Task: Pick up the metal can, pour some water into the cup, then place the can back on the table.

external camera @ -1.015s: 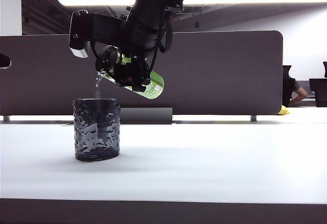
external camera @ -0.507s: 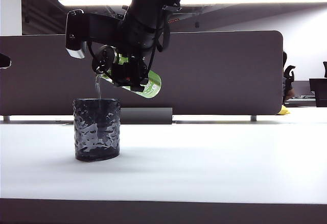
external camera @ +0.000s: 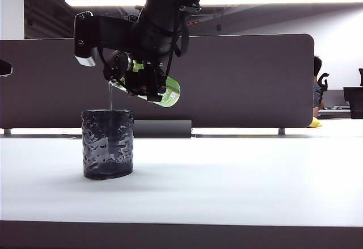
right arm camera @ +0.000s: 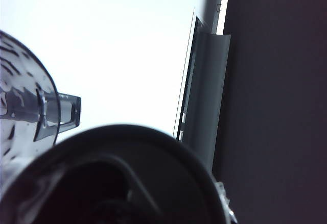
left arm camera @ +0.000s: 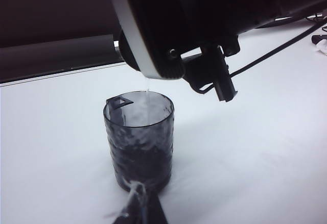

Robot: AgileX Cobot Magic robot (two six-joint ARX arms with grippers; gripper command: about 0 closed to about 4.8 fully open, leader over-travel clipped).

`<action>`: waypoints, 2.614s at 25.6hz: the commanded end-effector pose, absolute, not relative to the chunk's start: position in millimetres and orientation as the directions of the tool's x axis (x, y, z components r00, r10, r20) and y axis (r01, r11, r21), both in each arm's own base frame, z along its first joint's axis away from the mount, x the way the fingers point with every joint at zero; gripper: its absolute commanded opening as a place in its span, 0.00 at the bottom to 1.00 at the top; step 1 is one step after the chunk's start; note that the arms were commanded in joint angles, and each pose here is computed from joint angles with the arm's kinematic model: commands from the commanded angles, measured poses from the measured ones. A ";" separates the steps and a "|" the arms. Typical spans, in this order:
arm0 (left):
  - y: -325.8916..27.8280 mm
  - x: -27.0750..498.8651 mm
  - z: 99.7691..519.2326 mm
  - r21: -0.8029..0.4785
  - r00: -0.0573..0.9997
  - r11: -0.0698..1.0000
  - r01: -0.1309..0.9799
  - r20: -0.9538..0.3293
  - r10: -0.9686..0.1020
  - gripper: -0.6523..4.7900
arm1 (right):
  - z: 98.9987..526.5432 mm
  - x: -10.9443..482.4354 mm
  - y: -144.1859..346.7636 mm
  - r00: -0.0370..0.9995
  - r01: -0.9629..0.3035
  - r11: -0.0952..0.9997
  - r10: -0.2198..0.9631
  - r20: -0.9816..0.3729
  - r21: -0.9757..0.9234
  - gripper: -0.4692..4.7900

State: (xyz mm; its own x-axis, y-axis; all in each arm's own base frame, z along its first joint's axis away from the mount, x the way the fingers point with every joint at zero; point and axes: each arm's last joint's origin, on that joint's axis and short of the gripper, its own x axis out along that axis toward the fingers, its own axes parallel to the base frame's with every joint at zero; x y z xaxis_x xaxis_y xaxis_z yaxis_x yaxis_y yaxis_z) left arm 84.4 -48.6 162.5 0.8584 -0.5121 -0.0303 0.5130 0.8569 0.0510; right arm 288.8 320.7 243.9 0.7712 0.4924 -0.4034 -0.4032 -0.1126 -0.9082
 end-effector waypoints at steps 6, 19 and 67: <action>-48.4 84.5 164.2 0.052 0.859 0.858 0.511 -0.016 -0.511 0.11 | 256.0 289.2 322.2 0.792 -0.355 -0.073 0.505 -0.341 -0.932 0.64; -48.4 84.5 164.2 0.052 0.860 0.858 0.510 -0.016 -0.510 0.11 | 258.3 290.1 322.4 0.807 -0.325 -0.072 0.499 -0.316 -0.943 0.64; -48.4 84.5 164.2 0.052 0.860 0.858 0.510 -0.016 -0.510 0.11 | 260.1 290.7 322.5 0.812 -0.300 -0.081 0.501 -0.299 -0.951 0.64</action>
